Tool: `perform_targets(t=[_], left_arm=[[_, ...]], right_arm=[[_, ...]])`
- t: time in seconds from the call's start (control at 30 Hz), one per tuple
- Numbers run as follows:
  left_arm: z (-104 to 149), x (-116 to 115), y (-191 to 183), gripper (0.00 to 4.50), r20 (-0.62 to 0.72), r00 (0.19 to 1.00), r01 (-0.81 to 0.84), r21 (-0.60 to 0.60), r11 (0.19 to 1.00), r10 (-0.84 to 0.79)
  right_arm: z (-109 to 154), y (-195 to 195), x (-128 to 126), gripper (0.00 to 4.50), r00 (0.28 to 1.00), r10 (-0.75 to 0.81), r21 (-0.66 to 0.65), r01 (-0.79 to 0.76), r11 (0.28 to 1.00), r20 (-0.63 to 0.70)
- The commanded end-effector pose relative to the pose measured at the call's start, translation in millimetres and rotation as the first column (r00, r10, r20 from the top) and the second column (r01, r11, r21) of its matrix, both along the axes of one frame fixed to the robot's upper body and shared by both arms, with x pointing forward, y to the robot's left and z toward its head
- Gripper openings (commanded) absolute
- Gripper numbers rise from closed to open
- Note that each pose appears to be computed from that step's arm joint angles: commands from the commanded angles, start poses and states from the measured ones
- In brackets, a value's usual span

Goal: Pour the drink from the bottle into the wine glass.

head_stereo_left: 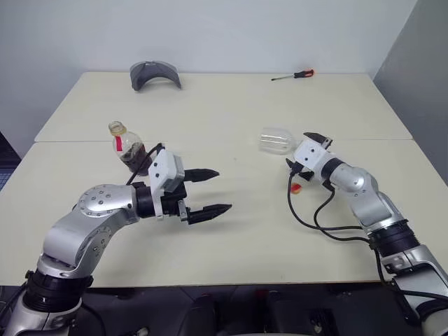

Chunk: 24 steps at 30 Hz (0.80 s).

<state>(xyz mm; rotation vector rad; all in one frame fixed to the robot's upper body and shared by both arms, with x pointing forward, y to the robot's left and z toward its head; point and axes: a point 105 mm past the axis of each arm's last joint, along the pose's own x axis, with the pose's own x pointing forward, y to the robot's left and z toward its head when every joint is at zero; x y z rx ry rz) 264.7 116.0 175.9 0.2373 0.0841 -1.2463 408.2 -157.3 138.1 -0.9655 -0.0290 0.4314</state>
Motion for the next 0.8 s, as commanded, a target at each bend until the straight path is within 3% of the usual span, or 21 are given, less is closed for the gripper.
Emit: perform_targets(t=[0.03,0.33,0.57,0.8], left_arm=[[5,-2,-1,4.45,0.03,0.998,0.048,0.014,0.999,-0.048],[11,10,-6,4.45,0.056,0.998,0.027,-0.006,1.0,-0.027],[14,47,13,4.45,0.057,0.964,-0.255,-0.054,0.965,0.258],[16,43,6,4.45,0.077,0.966,-0.24,-0.069,0.968,0.245]], right_arm=[[9,-4,11,4.5,0.997,-0.018,-0.068,0.023,0.997,0.08],[11,-7,39,4.5,0.989,-0.063,-0.143,0.082,0.986,0.133],[8,-3,46,4.5,0.99,-0.059,-0.169,0.08,0.982,0.126],[11,-4,52,4.5,0.989,-0.075,-0.171,0.097,0.98,0.129]])
